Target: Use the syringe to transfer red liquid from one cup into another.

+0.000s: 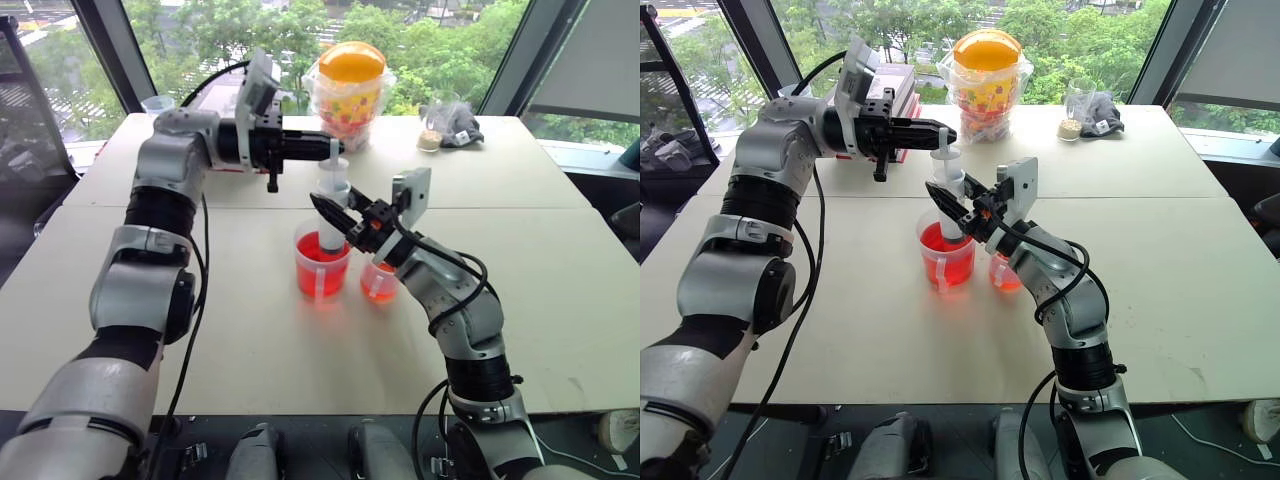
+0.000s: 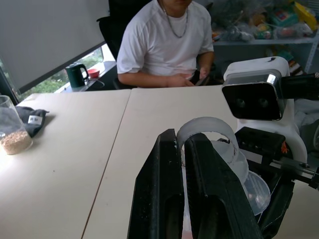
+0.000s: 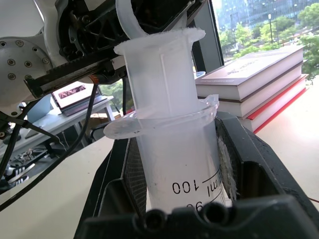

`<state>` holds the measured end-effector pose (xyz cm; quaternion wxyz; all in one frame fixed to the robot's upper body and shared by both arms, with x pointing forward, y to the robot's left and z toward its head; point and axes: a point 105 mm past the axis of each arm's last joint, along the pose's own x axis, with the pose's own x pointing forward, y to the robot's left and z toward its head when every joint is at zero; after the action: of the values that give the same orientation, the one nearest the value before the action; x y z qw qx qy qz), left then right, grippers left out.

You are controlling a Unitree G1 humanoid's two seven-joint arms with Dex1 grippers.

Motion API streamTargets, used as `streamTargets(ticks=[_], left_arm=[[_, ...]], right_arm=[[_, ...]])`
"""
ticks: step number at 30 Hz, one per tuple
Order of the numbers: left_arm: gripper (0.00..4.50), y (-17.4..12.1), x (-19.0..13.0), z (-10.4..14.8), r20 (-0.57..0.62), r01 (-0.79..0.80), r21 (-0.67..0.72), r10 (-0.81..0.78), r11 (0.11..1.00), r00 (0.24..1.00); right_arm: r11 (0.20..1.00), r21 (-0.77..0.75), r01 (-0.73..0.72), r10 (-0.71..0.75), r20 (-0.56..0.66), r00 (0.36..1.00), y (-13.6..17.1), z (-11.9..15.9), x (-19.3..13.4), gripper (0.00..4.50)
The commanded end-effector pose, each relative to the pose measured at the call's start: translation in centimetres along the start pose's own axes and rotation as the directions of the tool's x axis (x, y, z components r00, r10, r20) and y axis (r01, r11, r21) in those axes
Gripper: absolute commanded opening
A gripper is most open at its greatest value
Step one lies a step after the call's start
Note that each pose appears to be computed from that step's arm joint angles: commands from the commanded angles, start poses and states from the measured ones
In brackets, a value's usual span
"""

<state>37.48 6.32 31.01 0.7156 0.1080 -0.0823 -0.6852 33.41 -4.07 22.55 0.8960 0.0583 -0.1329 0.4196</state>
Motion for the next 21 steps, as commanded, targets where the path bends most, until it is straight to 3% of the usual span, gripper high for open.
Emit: streamTargets(ticks=[1, 3, 6, 13, 21], left_arm=[[0.04, 0.9, -1.1, 4.4, 0.088, -0.091, 0.118, 0.081, 0.989, 0.993], [0.04, 0.7, -1.1, 4.0, 0.075, -0.076, 0.11, 0.068, 0.991, 0.995], [0.99, 0.4, -0.9, 3.0, 0.049, -0.051, 0.078, 0.047, 0.996, 0.998], [4.48, 0.1, -1.8, 0.5, -0.025, -0.061, 0.069, 0.063, 0.996, 0.998], [4.48, 0.5, -4.4, -1.4, -0.091, -0.144, 0.045, 0.147, 0.989, 0.985]], right_arm=[[0.995, 0.001, -0.104, 0.104, 0.005, 0.995, 2.1, 0.2, 0.5, 1.58], [0.995, -0.009, -0.102, 0.102, 0.017, 0.995, 2.0, 0.7, 0.5, 1.58], [0.994, -0.042, -0.097, 0.099, 0.051, 0.994, 1.8, 2.3, 0.8, 1.58], [0.991, -0.107, -0.082, 0.096, 0.129, 0.987, 1.2, 6.2, 1.2, 1.58], [0.992, -0.11, -0.069, 0.086, 0.154, 0.984, 0.8, 8.2, 1.0, 1.58]])
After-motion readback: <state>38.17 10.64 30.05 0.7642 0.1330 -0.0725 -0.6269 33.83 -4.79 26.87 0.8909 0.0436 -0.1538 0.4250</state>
